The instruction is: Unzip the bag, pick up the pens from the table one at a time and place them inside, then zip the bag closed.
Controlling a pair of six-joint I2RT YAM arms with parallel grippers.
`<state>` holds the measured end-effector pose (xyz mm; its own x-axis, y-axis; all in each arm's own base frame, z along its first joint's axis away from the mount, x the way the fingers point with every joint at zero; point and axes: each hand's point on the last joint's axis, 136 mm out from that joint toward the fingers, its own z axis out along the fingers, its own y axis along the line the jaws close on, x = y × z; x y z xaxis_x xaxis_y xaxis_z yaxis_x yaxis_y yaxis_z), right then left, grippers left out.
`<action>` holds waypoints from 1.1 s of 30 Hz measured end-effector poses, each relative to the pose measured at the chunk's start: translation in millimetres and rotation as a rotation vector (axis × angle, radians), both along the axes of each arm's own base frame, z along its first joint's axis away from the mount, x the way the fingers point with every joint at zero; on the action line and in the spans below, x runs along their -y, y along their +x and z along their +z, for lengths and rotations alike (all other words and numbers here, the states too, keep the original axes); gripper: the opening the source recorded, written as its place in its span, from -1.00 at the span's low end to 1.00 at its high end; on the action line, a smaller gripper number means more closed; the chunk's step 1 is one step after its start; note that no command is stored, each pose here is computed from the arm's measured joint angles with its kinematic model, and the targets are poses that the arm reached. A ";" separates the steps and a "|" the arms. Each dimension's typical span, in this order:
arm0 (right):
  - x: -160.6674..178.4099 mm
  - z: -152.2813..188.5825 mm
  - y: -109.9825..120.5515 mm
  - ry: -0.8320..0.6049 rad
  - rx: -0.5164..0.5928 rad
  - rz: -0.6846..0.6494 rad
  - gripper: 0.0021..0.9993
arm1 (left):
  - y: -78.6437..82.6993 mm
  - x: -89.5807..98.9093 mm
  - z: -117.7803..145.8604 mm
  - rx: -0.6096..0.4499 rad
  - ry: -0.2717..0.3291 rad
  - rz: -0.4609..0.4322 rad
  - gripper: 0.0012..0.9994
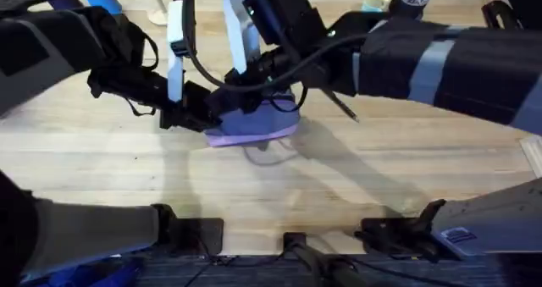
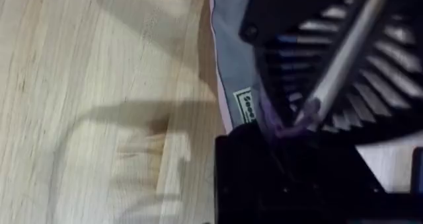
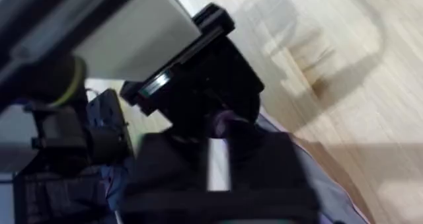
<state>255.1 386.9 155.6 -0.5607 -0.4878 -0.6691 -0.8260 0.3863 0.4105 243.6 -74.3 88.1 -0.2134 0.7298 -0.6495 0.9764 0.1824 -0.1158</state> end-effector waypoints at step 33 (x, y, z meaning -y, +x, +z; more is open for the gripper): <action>144.9 78.4 38.9 -0.329 0.309 -0.188 0.99 | -13.0 -1.9 13.3 -0.086 0.018 -0.004 0.99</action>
